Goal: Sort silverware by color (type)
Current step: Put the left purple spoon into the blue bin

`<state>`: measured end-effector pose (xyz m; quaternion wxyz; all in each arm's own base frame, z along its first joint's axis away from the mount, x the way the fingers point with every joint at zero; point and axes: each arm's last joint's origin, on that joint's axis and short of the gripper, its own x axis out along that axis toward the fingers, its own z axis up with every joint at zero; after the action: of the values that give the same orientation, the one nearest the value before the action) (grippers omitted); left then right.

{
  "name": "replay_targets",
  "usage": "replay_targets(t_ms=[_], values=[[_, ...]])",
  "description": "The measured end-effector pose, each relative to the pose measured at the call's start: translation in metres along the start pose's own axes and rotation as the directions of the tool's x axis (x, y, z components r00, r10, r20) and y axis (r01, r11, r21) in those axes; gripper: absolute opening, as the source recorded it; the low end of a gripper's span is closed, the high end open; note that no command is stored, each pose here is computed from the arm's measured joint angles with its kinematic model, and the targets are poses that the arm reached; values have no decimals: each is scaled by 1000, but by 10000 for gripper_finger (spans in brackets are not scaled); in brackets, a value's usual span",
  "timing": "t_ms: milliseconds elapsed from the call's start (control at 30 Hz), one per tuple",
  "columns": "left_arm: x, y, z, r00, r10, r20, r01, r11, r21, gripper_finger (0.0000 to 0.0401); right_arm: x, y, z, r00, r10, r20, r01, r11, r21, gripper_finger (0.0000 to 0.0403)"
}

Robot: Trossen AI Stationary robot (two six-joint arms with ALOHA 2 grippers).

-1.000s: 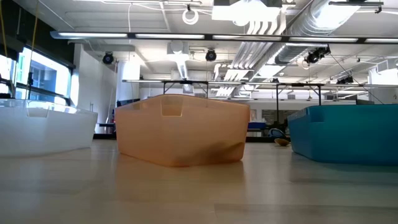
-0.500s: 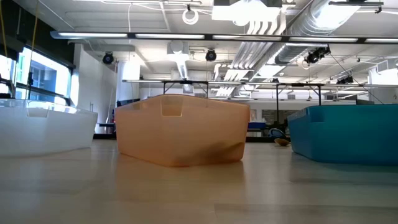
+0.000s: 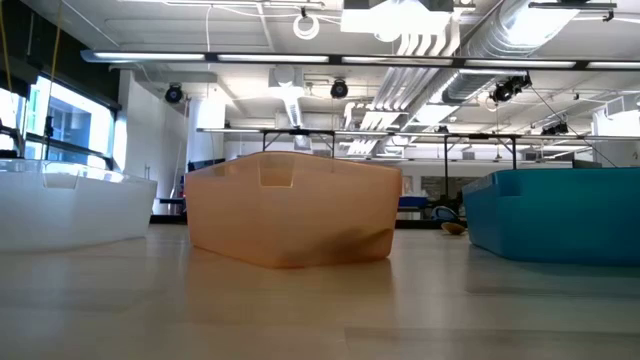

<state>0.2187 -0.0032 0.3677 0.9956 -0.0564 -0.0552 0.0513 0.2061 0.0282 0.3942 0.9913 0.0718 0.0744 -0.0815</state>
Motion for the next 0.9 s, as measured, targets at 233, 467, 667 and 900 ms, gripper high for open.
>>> replay_targets(t_ms=[233, 467, 667, 900], values=[[0, 0, 1, 1000, -1, 11, 2, 999, -45, 138, 0, 0, 0, 1000, 0, 0, 0, 1000, 14, 151], [0, 0, 2, 1000, -3, 23, 4, 999, -48, 138, 0, 0, 0, 1000, 0, -1, 0, 999, 45, 151], [-2, -3, 3, 994, -106, 15, 107, 981, -164, 138, 0, 0, 0, 1000, 0, -1, 0, 995, 100, 151], [-12, -24, -17, 942, -244, -231, 135, 905, -404, 138, 0, 0, 0, 1000, -1, -4, 1, 993, 117, 151]])
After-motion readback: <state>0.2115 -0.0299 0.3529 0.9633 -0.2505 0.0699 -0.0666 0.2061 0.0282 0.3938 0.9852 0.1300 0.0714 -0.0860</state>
